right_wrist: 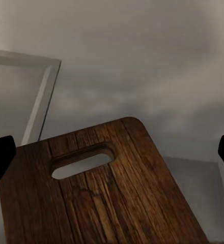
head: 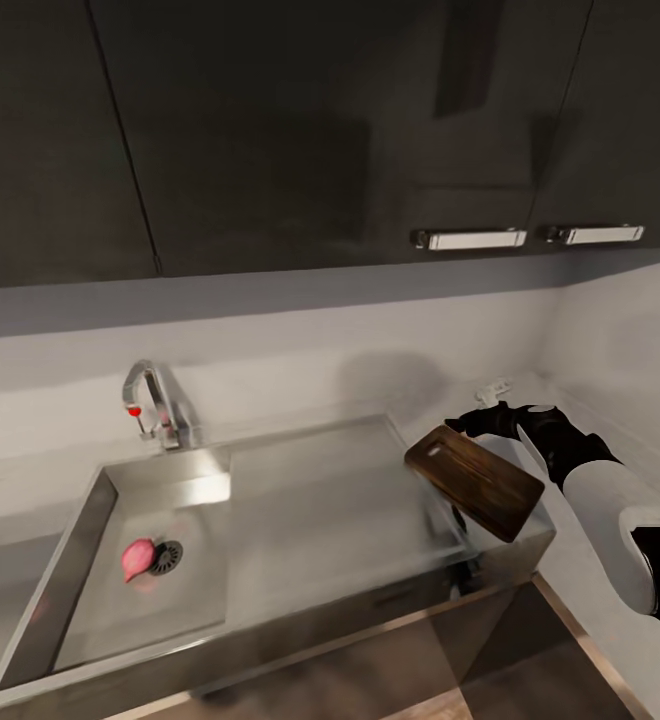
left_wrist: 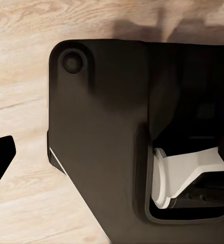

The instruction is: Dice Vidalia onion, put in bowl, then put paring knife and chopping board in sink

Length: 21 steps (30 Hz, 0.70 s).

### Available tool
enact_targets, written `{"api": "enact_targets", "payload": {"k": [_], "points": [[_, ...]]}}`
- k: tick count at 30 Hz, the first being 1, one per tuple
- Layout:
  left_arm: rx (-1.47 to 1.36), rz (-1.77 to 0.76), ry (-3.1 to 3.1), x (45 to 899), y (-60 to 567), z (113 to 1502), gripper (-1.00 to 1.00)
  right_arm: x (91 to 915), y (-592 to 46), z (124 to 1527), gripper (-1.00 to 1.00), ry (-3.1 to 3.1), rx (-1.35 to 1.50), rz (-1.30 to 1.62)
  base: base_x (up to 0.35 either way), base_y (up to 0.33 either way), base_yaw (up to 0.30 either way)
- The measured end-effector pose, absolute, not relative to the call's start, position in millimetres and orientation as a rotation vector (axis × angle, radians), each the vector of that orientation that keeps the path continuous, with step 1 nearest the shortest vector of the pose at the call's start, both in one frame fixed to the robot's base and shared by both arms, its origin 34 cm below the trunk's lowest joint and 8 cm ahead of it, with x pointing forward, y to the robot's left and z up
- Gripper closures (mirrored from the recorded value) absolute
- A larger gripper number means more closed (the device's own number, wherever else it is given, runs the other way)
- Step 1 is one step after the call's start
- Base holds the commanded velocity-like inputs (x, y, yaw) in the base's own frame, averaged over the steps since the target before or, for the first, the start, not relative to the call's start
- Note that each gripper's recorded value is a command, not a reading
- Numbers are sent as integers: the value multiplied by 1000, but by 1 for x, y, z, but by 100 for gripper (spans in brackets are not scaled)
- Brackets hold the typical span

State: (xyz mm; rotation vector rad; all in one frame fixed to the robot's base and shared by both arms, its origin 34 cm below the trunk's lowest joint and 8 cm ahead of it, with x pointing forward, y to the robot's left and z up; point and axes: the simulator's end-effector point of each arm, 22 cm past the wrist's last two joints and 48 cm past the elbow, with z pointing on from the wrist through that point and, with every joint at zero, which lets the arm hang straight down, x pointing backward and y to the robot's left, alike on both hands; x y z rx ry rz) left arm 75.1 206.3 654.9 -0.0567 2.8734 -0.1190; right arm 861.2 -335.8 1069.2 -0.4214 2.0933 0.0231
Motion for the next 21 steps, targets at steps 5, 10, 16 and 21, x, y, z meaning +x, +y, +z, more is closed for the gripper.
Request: {"api": "enact_targets", "payload": {"k": [5,10,16,21], "points": [[-57,-120,2882,72,206,655,-100,862,-336,1063,-100,2102,-422,25,52,-17,0],[-60,-123,2890,70,204,656,-100,862,-336,1057,-100,2110,-423,27,5,-2,0],[-62,-125,2900,66,203,656,-100,863,-336,1050,-100,2119,-424,29,0,0,0],[-63,-125,2908,63,203,656,-100,863,-336,1043,-100,2128,-425,31,0,0,0]]}}
